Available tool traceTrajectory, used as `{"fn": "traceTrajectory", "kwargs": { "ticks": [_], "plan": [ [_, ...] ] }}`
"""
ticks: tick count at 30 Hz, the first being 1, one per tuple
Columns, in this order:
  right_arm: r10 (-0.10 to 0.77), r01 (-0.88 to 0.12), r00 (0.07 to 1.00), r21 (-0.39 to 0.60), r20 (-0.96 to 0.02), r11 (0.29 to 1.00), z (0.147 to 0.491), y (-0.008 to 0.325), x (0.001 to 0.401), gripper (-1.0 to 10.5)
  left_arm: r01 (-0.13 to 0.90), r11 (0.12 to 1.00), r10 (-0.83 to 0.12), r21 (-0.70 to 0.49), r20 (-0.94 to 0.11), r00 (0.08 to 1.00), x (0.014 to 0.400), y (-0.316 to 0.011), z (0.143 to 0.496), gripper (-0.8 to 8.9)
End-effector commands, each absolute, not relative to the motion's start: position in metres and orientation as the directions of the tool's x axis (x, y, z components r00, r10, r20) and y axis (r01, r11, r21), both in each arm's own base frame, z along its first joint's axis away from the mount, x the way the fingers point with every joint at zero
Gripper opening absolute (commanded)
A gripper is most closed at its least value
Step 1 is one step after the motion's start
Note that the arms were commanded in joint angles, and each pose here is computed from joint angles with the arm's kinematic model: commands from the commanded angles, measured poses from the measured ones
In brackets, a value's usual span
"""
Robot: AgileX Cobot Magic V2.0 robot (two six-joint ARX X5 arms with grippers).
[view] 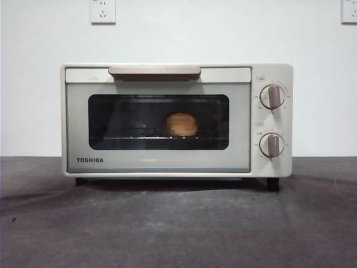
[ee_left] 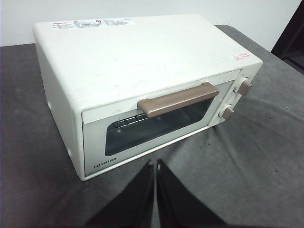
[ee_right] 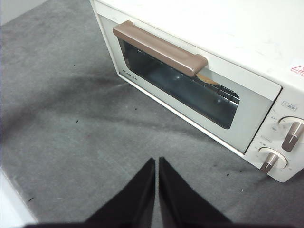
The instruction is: The left arm flap open the oven, the right arm pick bread and place it into oven, the left arm flap close the oven
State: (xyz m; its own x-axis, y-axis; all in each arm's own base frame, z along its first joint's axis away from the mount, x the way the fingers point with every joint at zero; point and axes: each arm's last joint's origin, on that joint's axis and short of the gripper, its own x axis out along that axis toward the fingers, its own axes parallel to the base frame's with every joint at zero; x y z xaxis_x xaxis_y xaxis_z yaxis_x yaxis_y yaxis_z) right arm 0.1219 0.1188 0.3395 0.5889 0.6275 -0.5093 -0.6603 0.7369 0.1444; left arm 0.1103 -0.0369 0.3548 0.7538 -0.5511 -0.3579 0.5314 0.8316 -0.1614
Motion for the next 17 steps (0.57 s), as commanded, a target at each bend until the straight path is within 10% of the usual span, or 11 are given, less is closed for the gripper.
{"fn": "traceTrajectory", "kwargs": {
  "ticks": [1, 7, 17],
  "plan": [
    [0.638, -0.665, 0.595, 0.146, -0.489, 0.732, 0.345, 0.121, 0.122, 0.1, 0.542, 0.828, -0.555, -0.142, -0.337, 0.76, 0.11, -0.037, 0.361, 0.19],
    [0.638, -0.665, 0.595, 0.146, -0.489, 0.732, 0.345, 0.121, 0.122, 0.1, 0.537, 0.84, -0.534, -0.075, -0.287, 0.795, 0.1, -0.032, 0.365, 0.19],
    [0.638, -0.665, 0.595, 0.146, -0.489, 0.732, 0.345, 0.121, 0.122, 0.1, 0.314, 0.918, -0.36, 0.242, 0.176, 0.916, 0.081, -0.014, 0.362, 0.19]
  ]
}}
